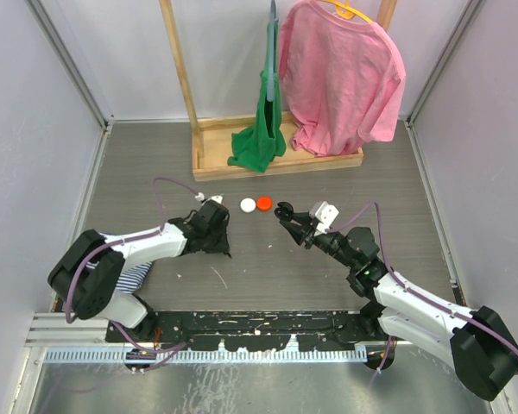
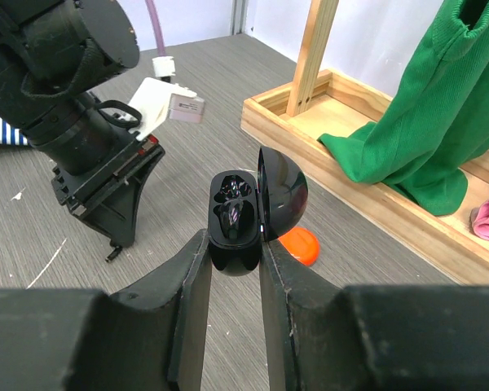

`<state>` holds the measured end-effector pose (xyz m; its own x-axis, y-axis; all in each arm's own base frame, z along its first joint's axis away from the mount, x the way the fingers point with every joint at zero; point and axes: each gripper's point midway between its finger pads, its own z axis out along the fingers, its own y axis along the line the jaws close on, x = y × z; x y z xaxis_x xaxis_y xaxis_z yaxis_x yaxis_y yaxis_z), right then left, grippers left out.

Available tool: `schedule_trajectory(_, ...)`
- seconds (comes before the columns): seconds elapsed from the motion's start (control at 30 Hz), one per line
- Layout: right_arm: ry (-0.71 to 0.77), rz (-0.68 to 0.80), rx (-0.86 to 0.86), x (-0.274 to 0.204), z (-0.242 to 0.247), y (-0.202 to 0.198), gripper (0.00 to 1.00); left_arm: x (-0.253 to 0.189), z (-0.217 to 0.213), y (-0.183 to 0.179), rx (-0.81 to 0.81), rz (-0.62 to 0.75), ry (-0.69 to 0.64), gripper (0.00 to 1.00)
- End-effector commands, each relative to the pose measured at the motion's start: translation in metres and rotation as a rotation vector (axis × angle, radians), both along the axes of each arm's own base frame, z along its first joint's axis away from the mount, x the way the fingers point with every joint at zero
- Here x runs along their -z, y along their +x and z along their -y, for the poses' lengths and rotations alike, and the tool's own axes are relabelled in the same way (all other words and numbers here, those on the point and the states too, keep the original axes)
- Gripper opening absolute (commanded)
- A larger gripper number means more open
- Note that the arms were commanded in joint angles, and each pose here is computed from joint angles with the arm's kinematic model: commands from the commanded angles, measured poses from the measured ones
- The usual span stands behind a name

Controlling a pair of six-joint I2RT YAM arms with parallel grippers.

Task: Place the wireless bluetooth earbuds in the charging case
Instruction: Pick up the earbud from the center of the board.

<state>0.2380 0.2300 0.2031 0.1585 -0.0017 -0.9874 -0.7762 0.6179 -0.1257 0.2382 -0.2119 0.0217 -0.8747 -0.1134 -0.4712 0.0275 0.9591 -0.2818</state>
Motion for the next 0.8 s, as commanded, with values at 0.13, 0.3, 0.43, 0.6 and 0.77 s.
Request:
schedule_trajectory(0.13,0.034,0.06,0.007,-0.022,0.0,0.003,0.24,-0.009,0.037,0.007,0.333,-0.032,0.01,0.13)
schedule_trajectory(0.3,0.034,0.06,0.007,-0.022,0.0,0.003,0.24,-0.006,0.046,0.005,0.531,-0.017,0.108,0.15)
schedule_trajectory(0.43,0.033,0.058,0.007,-0.021,0.0,0.004,0.24,-0.011,0.047,0.004,0.622,0.022,0.176,0.23)
schedule_trajectory(0.6,0.032,0.057,0.007,-0.021,0.0,0.004,0.24,-0.035,0.044,0.006,0.546,0.084,0.166,0.39)
schedule_trajectory(0.77,0.032,0.056,0.008,-0.021,0.0,0.004,0.24,-0.047,0.036,0.001,0.374,0.079,0.148,0.46)
